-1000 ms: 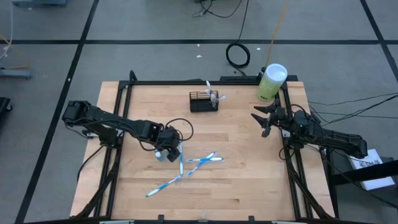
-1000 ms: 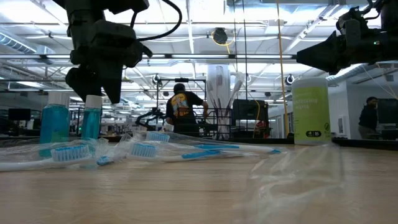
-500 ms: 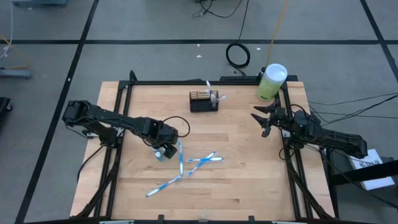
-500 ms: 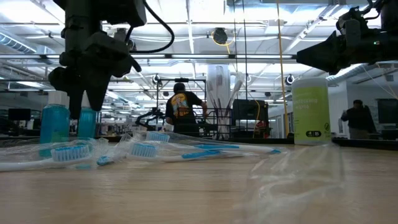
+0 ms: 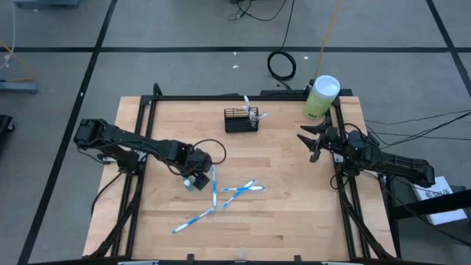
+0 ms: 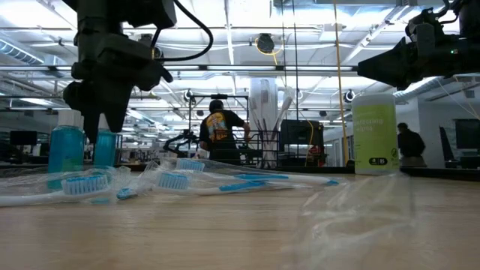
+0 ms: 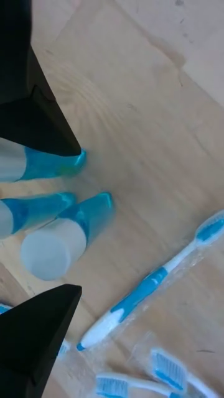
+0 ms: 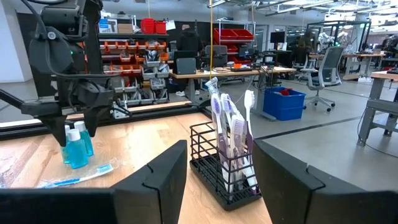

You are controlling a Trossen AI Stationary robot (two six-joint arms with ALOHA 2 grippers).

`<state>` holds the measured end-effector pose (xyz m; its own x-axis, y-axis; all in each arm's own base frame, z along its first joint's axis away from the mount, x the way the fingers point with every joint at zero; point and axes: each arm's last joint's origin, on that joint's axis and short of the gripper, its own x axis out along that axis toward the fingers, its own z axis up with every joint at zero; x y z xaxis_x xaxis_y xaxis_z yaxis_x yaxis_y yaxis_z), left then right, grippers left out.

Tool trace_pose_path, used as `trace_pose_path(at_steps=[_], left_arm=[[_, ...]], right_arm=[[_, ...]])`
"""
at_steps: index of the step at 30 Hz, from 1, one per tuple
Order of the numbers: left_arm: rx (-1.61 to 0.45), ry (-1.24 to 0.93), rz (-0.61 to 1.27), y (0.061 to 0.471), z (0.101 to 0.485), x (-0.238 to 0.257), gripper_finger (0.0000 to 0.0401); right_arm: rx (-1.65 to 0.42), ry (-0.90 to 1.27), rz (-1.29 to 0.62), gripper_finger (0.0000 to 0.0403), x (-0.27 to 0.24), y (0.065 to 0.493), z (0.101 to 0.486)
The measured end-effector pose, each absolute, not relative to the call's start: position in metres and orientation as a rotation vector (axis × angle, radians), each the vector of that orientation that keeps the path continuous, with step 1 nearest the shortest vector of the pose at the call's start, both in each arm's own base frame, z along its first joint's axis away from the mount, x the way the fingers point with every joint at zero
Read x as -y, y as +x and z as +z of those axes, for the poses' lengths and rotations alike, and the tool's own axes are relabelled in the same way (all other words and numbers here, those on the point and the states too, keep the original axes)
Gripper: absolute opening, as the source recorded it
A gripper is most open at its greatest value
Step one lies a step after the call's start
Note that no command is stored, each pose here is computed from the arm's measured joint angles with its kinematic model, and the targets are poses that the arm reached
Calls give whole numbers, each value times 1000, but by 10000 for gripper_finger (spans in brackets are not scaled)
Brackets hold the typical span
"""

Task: Pick & Place toothbrushing station
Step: Put the blue mouthwash into the middle compartment of the wire organizer

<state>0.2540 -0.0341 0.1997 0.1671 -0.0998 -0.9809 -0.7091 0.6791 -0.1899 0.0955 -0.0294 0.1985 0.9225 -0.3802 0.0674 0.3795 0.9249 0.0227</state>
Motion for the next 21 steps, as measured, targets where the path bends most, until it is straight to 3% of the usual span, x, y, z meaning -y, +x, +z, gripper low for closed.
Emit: trace_pose_path(at_steps=[11, 21], left_arm=[[-1393, -502, 284, 254, 200, 36, 265], [-1319, -400, 164, 262, 201, 37, 242]], right_arm=[[71, 9, -390, 171, 29, 95, 199], [71, 9, -390, 171, 29, 95, 199]])
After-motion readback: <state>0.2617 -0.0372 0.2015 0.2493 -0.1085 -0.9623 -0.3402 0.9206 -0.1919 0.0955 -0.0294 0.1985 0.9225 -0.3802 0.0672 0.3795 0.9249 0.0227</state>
